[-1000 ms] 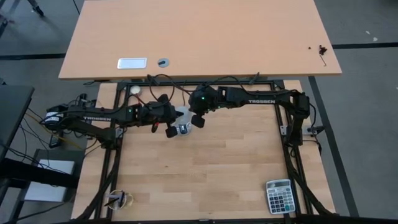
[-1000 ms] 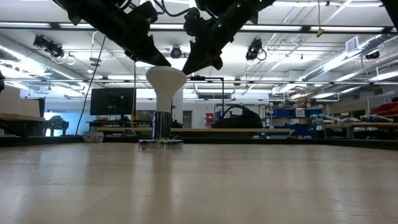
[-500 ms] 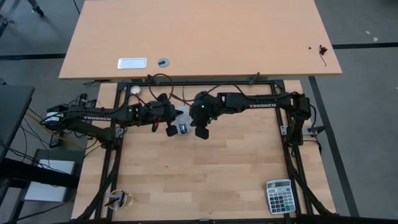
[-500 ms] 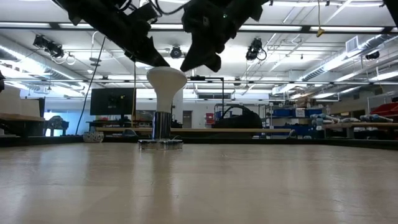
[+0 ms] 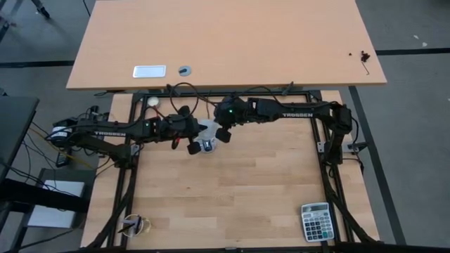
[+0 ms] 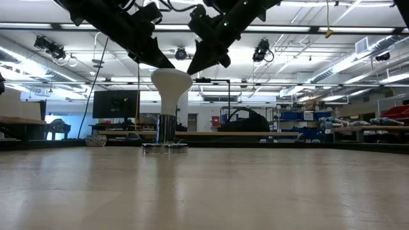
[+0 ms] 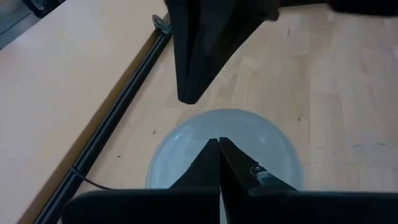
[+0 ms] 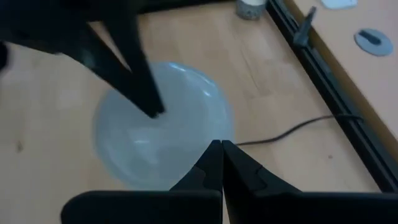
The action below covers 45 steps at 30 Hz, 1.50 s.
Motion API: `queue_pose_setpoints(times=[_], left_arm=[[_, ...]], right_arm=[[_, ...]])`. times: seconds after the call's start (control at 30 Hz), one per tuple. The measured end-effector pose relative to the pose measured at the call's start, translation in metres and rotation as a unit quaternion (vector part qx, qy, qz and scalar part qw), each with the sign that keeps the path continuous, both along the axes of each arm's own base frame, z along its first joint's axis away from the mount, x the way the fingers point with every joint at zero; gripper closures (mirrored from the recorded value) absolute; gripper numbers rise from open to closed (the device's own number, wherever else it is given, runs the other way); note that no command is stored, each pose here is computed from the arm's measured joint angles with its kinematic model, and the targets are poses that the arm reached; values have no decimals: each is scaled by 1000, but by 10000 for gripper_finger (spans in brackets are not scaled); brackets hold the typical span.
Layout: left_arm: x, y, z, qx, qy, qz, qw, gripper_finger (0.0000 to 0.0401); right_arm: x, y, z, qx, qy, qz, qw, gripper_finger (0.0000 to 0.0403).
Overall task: Screw lightbulb
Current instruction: Insert the white light bulb into the silver lamp
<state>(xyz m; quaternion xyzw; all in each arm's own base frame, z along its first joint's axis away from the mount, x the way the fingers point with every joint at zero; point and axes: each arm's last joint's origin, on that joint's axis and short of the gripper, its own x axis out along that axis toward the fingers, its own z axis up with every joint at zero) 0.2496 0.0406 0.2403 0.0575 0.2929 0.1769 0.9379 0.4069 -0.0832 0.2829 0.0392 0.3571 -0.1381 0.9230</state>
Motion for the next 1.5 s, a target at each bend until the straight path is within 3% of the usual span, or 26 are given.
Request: queue_pose_setpoints(times=[0.4, 0.73, 1.03, 1.17, 1.37, 1.5], left_arm=[[0, 0, 0, 0, 1, 0, 1000, 401], [0, -1, 0, -2, 2, -9, 1000, 401], [0, 0, 0, 5, 4, 1, 1000, 401], [0, 0, 0, 5, 4, 1, 1000, 401], [0, 0, 0, 5, 4, 1, 1000, 401], [0, 0, 0, 5, 3, 1, 1000, 401]], right_arm=[[6, -4, -16, 25, 22, 11, 999, 394], [2, 9, -11, 38, 30, 21, 999, 394], [1, 28, -20, 146, 52, 120, 981, 394], [2, 29, -6, 93, 16, 104, 990, 394], [3, 16, -1, -4, 4, 22, 1000, 394], [0, 2, -3, -12, 10, -4, 1000, 394]])
